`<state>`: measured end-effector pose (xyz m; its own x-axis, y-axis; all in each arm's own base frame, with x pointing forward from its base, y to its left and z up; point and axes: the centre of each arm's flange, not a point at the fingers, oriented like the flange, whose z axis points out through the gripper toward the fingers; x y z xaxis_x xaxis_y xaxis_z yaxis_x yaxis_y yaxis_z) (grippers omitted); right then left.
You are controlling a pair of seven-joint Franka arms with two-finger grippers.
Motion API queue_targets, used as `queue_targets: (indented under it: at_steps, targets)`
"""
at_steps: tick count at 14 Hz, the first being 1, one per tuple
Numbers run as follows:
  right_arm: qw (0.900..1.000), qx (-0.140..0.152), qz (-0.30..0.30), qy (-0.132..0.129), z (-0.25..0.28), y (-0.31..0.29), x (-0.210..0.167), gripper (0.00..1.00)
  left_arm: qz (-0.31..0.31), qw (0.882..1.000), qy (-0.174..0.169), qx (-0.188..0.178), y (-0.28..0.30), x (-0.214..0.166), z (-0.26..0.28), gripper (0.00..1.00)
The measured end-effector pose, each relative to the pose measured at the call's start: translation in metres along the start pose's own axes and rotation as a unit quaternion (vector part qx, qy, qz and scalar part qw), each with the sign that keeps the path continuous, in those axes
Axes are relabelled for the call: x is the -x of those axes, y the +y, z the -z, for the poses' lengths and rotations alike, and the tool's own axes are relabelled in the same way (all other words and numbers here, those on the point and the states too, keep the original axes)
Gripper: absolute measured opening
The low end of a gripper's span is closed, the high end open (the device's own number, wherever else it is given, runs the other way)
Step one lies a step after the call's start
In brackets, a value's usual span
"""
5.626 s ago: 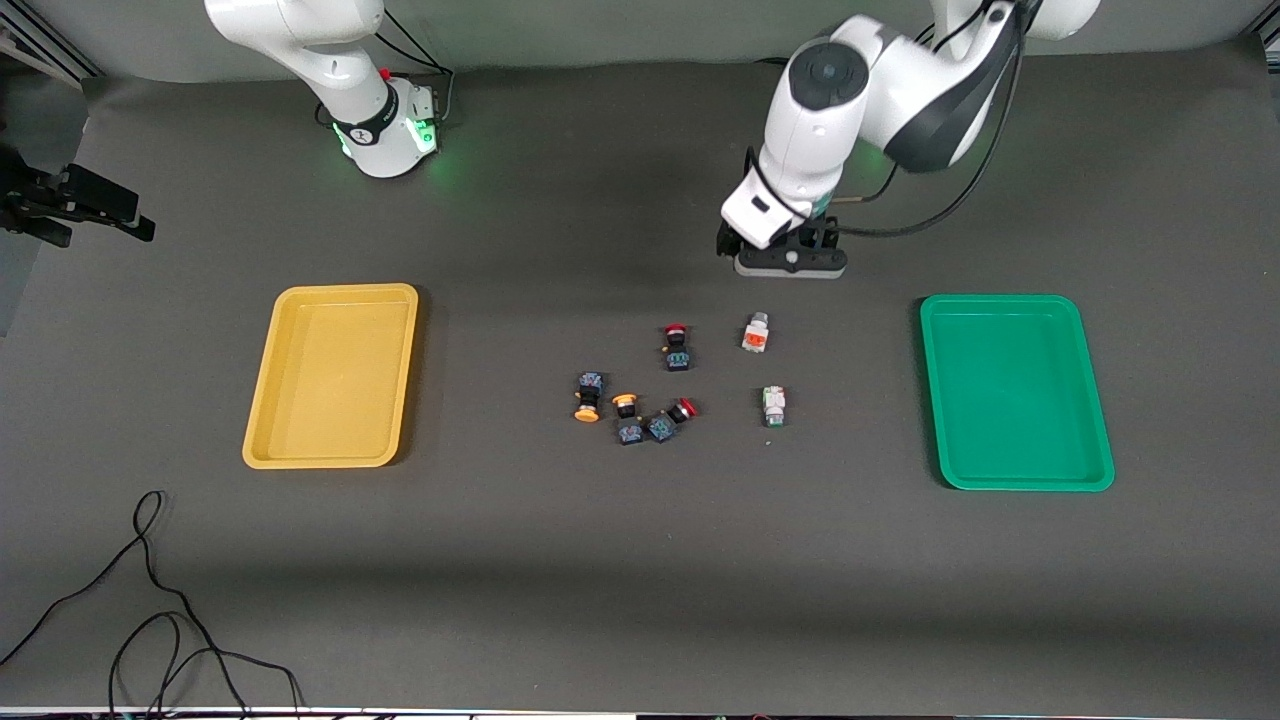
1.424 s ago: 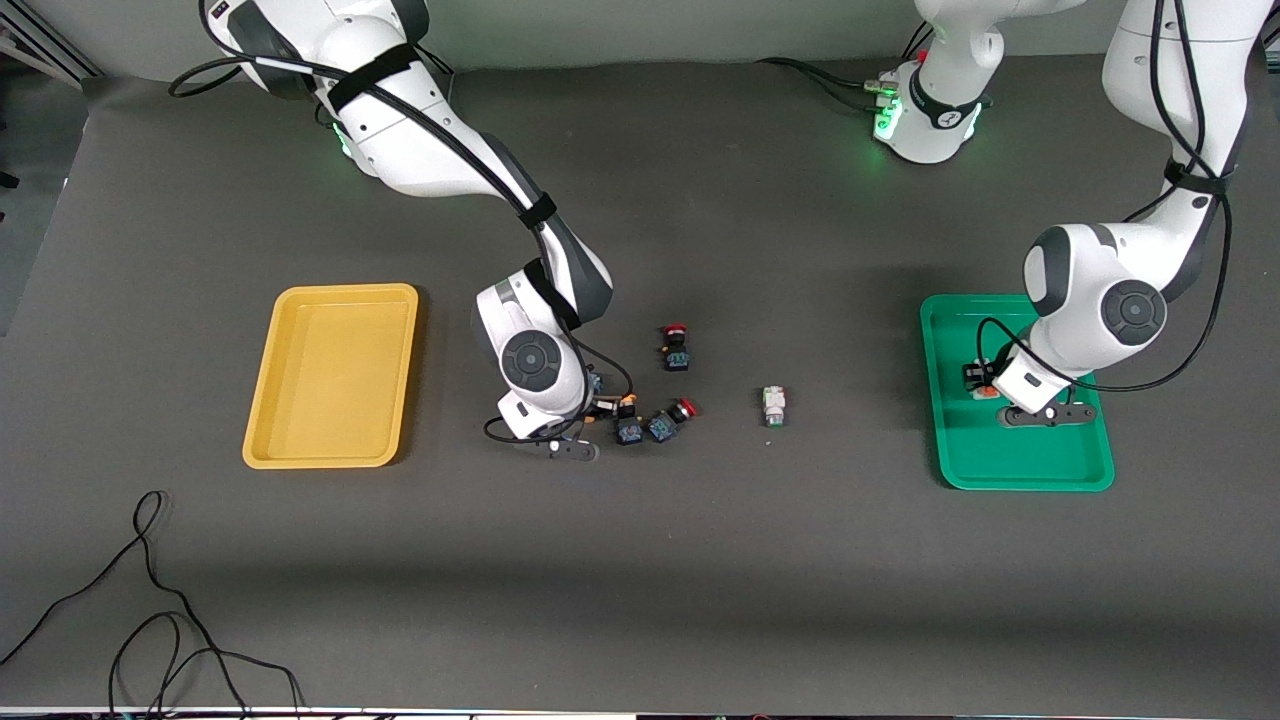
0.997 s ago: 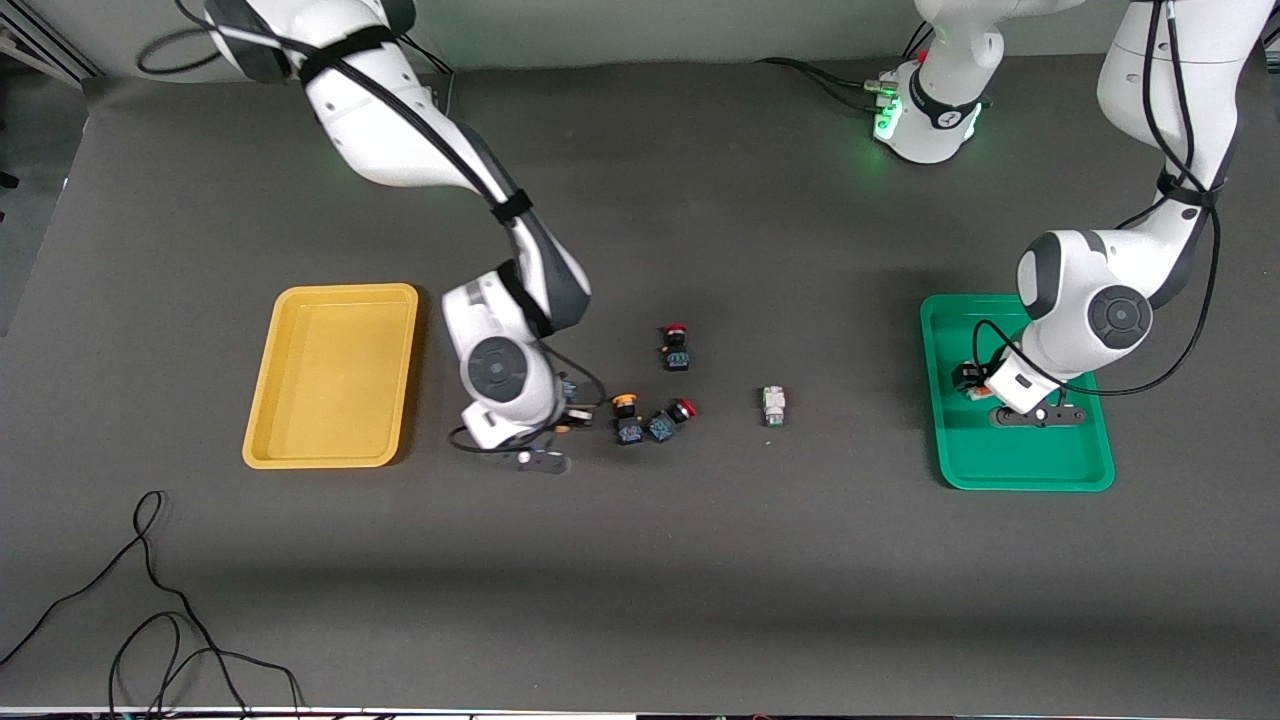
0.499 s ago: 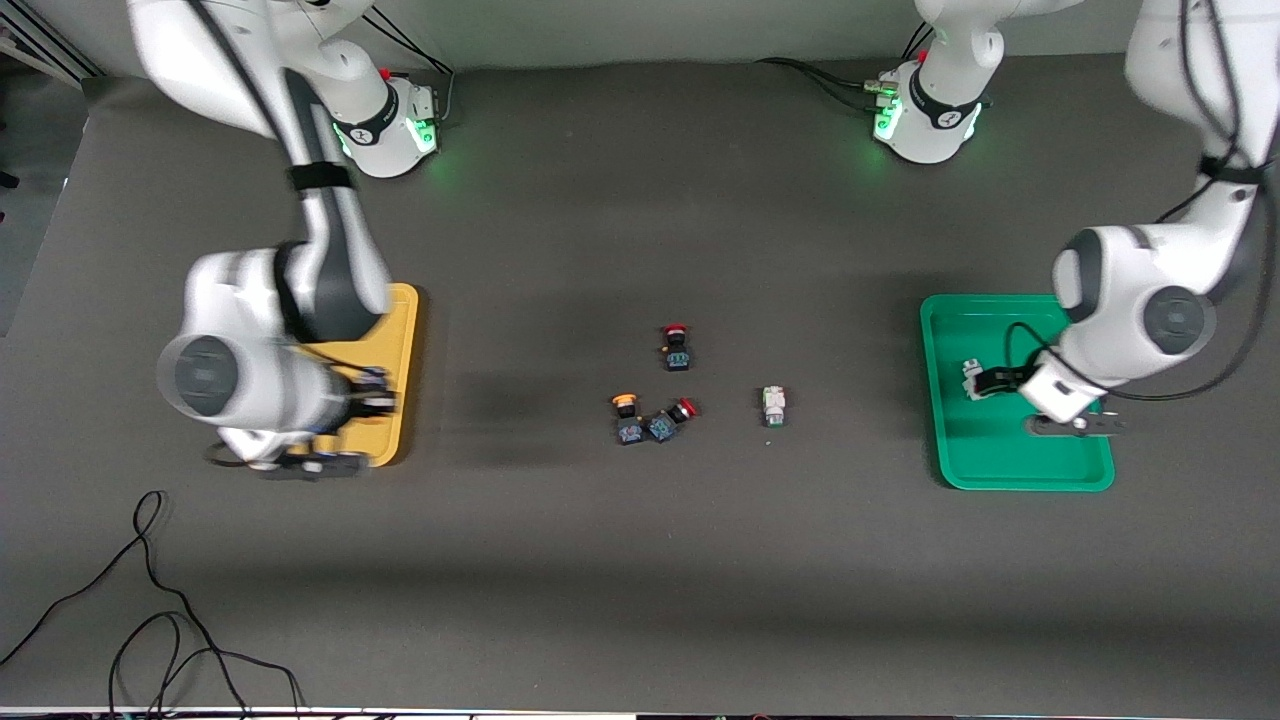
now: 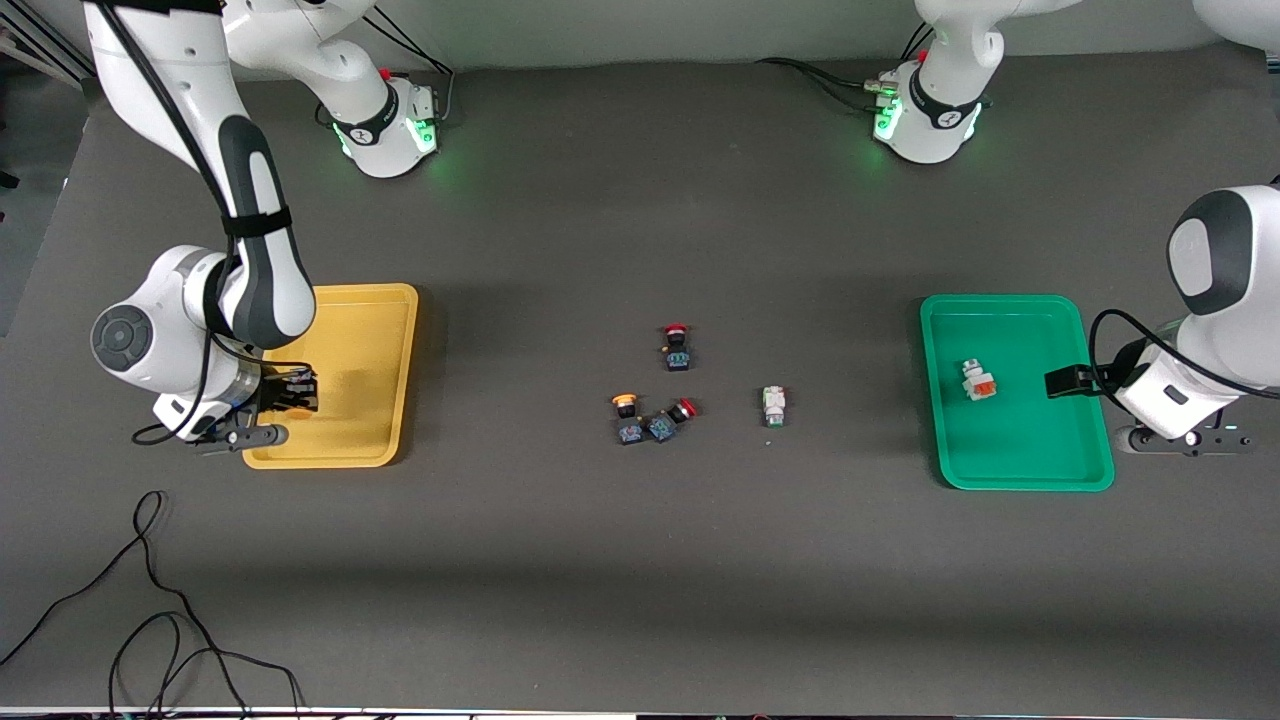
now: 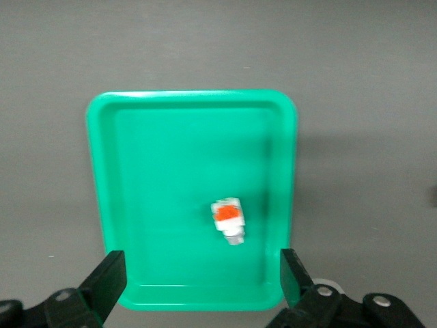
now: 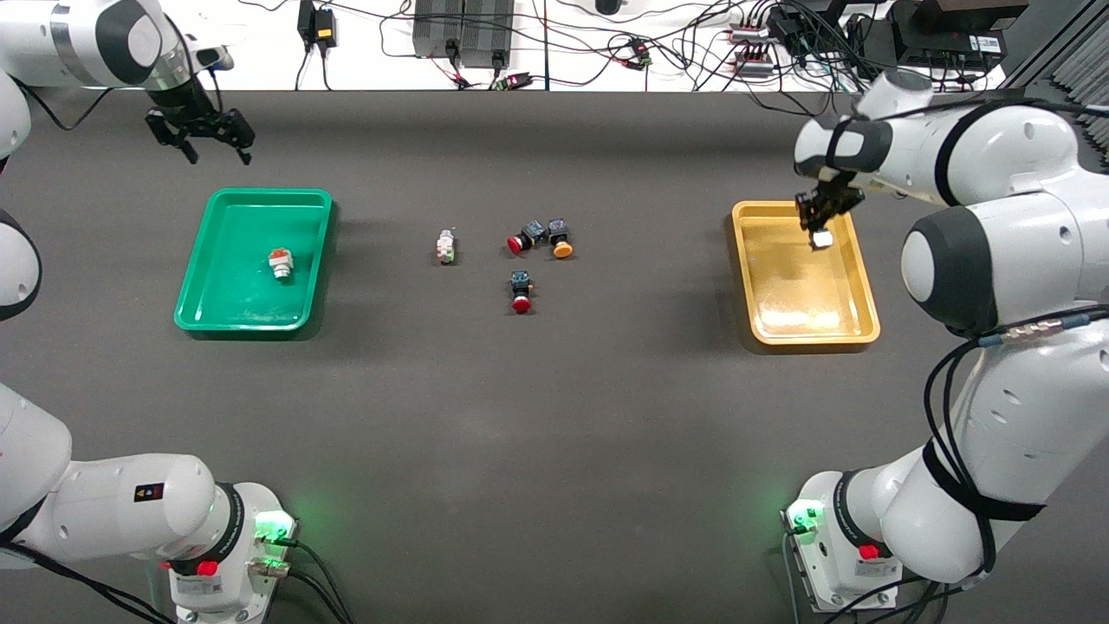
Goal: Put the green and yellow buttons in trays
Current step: 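Release the yellow switch in the yellow tray while the left gripper grasps the green switch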
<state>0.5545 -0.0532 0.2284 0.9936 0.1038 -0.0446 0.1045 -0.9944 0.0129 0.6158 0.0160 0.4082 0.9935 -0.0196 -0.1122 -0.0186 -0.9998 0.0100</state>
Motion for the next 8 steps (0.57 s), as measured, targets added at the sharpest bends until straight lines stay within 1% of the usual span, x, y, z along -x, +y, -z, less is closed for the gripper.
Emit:
queue_targets:
  at_steps: [1, 3, 5, 6, 7, 8]
  targets:
    - [1.000, -0.002, 0.000, 0.008, -0.019, 0.006, 0.009, 0.33, -0.005, 1.000, 0.002, 0.009, 0.021, -0.002, 0.005, 1.00]
    - [1.000, -0.011, -0.001, 0.013, -0.049, 0.008, 0.018, 0.33, -0.017, 1.000, 0.004, 0.014, 0.082, -0.002, 0.007, 1.00]
    - [1.000, -0.016, 0.000, 0.024, -0.051, 0.008, 0.016, 0.33, -0.016, 1.000, 0.005, 0.011, 0.158, 0.005, 0.000, 1.00]
    - [1.000, -0.018, 0.000, 0.025, -0.052, 0.007, 0.016, 0.37, -0.012, 1.000, 0.008, 0.010, 0.195, 0.011, -0.004, 1.00]
    - [0.999, -0.019, 0.000, 0.026, -0.052, 0.007, 0.016, 0.37, -0.007, 1.000, 0.010, 0.009, 0.226, 0.018, -0.009, 1.00]
    - [0.999, -0.020, 0.000, 0.027, -0.051, 0.006, 0.015, 0.43, -0.002, 1.000, 0.014, 0.009, 0.256, 0.026, -0.013, 1.00]
